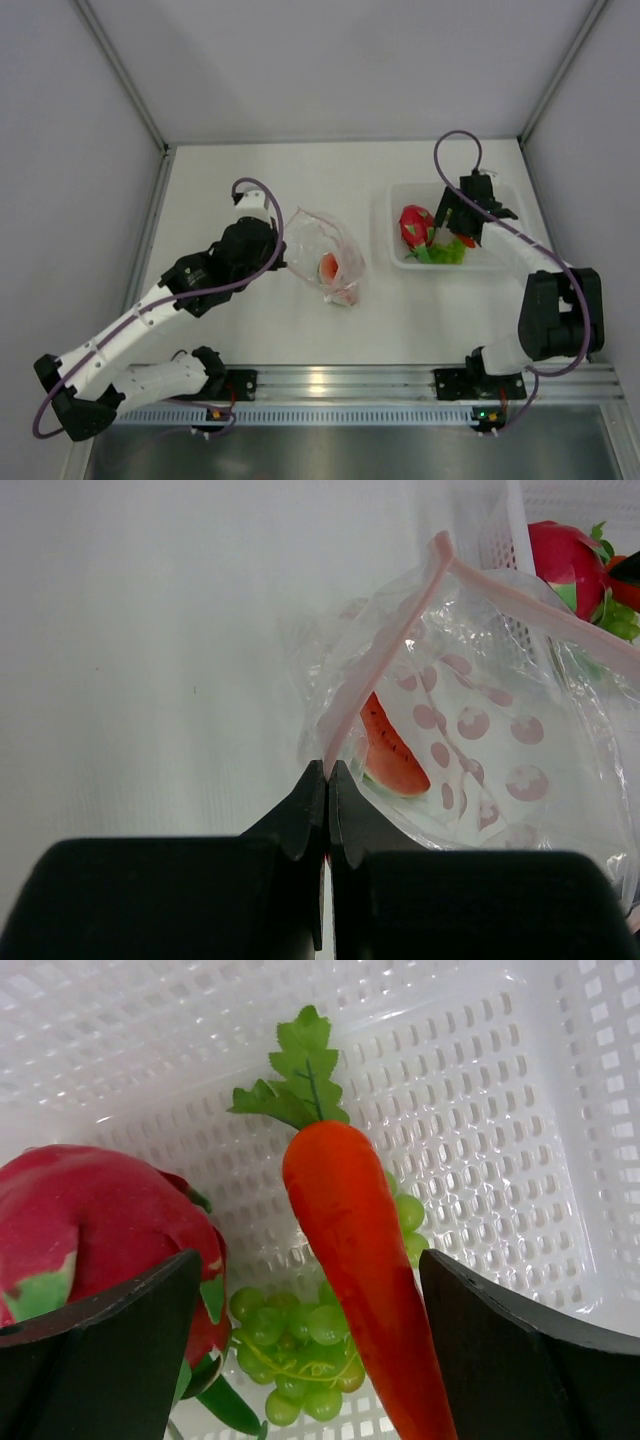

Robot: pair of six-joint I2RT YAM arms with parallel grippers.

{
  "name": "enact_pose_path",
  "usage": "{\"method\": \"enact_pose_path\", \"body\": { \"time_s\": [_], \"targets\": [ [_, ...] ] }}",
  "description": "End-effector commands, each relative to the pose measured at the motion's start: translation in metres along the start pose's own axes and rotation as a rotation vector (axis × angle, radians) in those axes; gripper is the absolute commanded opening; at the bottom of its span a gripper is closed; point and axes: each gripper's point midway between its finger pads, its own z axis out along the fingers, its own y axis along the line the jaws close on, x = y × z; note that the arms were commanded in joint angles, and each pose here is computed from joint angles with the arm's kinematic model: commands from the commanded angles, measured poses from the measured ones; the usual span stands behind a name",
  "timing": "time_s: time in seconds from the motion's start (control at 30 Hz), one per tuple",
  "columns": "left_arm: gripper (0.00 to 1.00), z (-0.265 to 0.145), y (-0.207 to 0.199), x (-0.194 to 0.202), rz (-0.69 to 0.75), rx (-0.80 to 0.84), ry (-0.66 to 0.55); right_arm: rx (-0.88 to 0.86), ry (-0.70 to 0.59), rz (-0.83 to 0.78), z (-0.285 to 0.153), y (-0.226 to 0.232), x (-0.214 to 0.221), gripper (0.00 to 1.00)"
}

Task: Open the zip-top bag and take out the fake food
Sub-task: Place the fake vegetable in the bin, then pick up the fake fruit from the zipper food storage bag.

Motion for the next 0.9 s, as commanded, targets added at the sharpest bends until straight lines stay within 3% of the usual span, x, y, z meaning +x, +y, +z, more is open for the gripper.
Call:
{"method": "enact_pose_path", "body": {
  "time_s": [0.0, 0.07, 0.23, 0.33, 0.37, 0.4, 0.43, 0.47, 0.53, 0.7, 0.87],
  "targets": [
    [0.00, -0.006, -0.015, -0.013, 0.004, 0.061, -0.001, -0.061, -0.102, 0.008, -0.033, 0.011, -0.041, 0.90],
    [0.00, -0.006, -0.019, -0.014, -0.005, 0.075, 0.001, -0.067, -0.110, -0.033, -0.049, 0.016, -0.044, 0.93],
    [0.00, 0.002, -0.029, -0.009, -0.008, 0.092, 0.042, 0.030, -0.289, -0.188, -0.118, 0.030, -0.060, 0.99],
    [0.00, 0.003, -0.032, -0.011, -0.031, 0.089, 0.044, -0.248, -0.294, -0.191, -0.146, 0.074, -0.045, 1.00],
    [0.00, 0.004, -0.032, -0.012, -0.040, 0.085, 0.039, -0.481, -0.250, -0.232, -0.162, 0.108, -0.029, 0.99],
    [0.00, 0.004, -0.032, -0.012, -0.057, 0.079, 0.038, -0.596, -0.314, -0.210, -0.186, 0.120, -0.038, 0.99],
    [0.00, 0.005, -0.030, -0.012, -0.065, 0.070, 0.035, -0.690, -0.294, -0.169, -0.192, 0.130, -0.025, 0.97],
    [0.00, 0.005, -0.029, -0.012, -0.075, 0.066, 0.032, -0.733, -0.306, -0.141, -0.203, 0.135, -0.026, 0.88],
    [0.00, 0.007, -0.025, -0.007, -0.120, 0.046, 0.030, -0.721, -0.288, -0.107, -0.220, 0.137, -0.019, 0.81],
    [0.00, 0.008, -0.030, -0.008, -0.216, 0.073, 0.004, -0.856, -0.295, -0.056, -0.286, 0.155, -0.010, 0.51],
    [0.00, 0.014, -0.036, -0.010, -0.267, 0.062, 0.011, -0.842, -0.229, -0.186, -0.320, 0.182, 0.009, 0.40]
  ]
}}
